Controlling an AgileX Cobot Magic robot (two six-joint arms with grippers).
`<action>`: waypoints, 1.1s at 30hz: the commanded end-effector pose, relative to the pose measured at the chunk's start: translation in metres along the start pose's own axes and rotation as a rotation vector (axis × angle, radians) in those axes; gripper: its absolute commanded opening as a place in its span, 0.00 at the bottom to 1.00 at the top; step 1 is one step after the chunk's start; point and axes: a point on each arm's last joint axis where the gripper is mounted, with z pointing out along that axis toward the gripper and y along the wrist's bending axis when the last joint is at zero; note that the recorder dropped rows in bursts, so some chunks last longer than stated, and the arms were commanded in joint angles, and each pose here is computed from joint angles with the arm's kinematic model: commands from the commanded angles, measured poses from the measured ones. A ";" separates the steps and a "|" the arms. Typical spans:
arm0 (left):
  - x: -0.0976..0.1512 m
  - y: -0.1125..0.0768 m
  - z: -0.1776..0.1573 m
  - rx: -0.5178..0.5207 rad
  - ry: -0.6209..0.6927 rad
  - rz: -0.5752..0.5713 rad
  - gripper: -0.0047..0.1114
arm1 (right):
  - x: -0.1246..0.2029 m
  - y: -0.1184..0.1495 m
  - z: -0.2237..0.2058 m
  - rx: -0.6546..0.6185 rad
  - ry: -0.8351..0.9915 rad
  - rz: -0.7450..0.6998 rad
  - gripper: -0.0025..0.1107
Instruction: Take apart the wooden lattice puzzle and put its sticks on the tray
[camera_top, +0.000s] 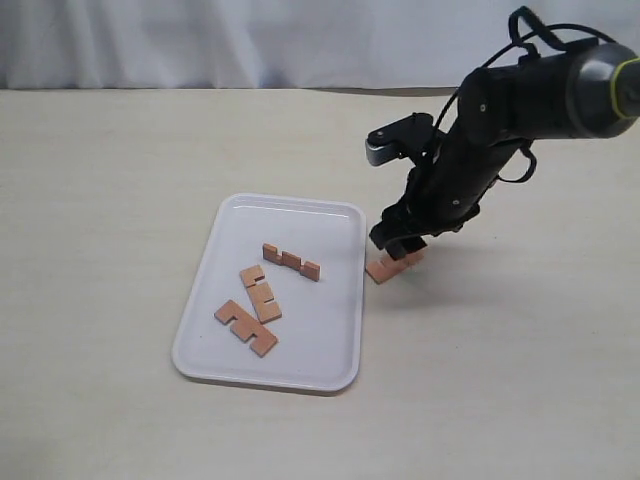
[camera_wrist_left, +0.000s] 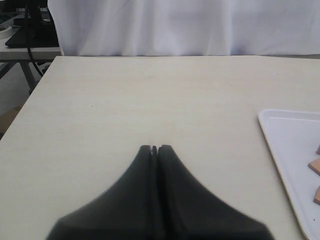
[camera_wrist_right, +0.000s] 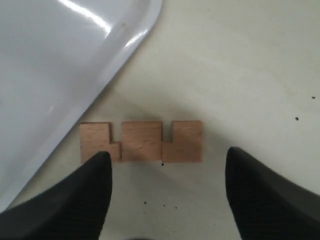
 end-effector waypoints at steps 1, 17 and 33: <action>0.000 0.000 0.000 0.008 -0.005 0.004 0.04 | 0.001 -0.006 0.010 0.038 0.047 0.007 0.56; 0.000 0.000 0.000 0.008 -0.005 0.004 0.04 | 0.001 -0.005 0.017 0.078 0.059 0.012 0.56; 0.000 0.000 0.000 0.008 -0.005 0.004 0.04 | -0.003 0.000 0.017 0.114 0.030 -0.017 0.52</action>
